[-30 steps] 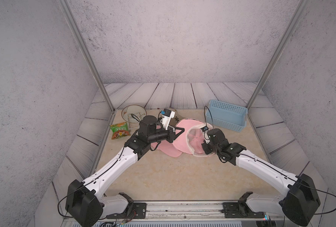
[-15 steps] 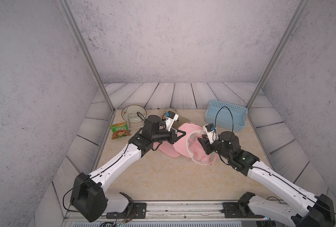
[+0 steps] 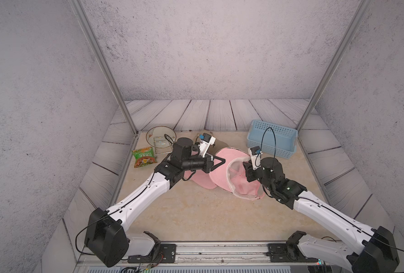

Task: Turn the baseball cap inside out
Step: Turn over the baseball cap.

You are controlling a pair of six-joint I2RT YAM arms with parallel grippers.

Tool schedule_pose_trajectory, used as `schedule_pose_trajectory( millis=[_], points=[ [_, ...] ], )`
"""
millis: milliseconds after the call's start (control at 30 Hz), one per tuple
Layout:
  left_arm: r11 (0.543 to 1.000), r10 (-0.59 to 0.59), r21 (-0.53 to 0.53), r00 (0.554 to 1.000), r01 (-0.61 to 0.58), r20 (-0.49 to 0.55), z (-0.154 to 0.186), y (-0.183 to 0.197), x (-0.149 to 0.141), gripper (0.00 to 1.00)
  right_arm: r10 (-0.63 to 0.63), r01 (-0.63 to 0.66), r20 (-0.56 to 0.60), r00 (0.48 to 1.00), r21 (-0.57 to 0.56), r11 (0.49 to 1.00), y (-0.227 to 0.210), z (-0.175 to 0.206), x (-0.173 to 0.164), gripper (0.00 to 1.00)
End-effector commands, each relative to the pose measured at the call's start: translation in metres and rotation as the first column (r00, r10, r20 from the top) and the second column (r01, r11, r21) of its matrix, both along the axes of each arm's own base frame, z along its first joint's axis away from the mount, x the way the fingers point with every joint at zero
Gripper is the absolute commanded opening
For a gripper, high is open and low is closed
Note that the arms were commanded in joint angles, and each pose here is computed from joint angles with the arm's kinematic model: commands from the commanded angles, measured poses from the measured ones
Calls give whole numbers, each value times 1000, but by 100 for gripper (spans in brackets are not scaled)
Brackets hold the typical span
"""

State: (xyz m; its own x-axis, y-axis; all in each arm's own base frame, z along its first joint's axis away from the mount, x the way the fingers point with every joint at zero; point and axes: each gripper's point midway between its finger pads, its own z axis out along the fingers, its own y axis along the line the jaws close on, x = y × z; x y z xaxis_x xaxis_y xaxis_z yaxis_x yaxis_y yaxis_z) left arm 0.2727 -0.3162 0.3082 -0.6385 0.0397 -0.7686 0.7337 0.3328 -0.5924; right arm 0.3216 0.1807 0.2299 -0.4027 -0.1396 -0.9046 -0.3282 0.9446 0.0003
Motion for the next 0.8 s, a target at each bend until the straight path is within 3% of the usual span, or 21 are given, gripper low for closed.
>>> schedule_pose_trajectory(
  millis=[0,100,267,533,633,767],
  points=[
    [997,-26,-67,998,30,55,34,-2,-6,0,-184,184,13,983,-49,982,-32,-4,7,34],
    [998,-7,-55,998,11,63,32,0,-4,0,-153,153,14,988,-30,988,-28,-1,4,35],
    [997,72,-12,990,-71,122,27,6,10,0,68,-72,45,997,86,994,8,22,-12,46],
    [973,175,97,942,-210,285,32,15,45,0,291,-291,48,956,324,900,49,70,-41,58],
    [957,205,124,912,-263,355,36,18,56,0,307,-289,19,951,397,871,55,88,-45,60],
    [913,243,155,809,-377,535,45,21,65,0,368,-309,-16,930,508,804,70,116,-50,63]
  ],
)
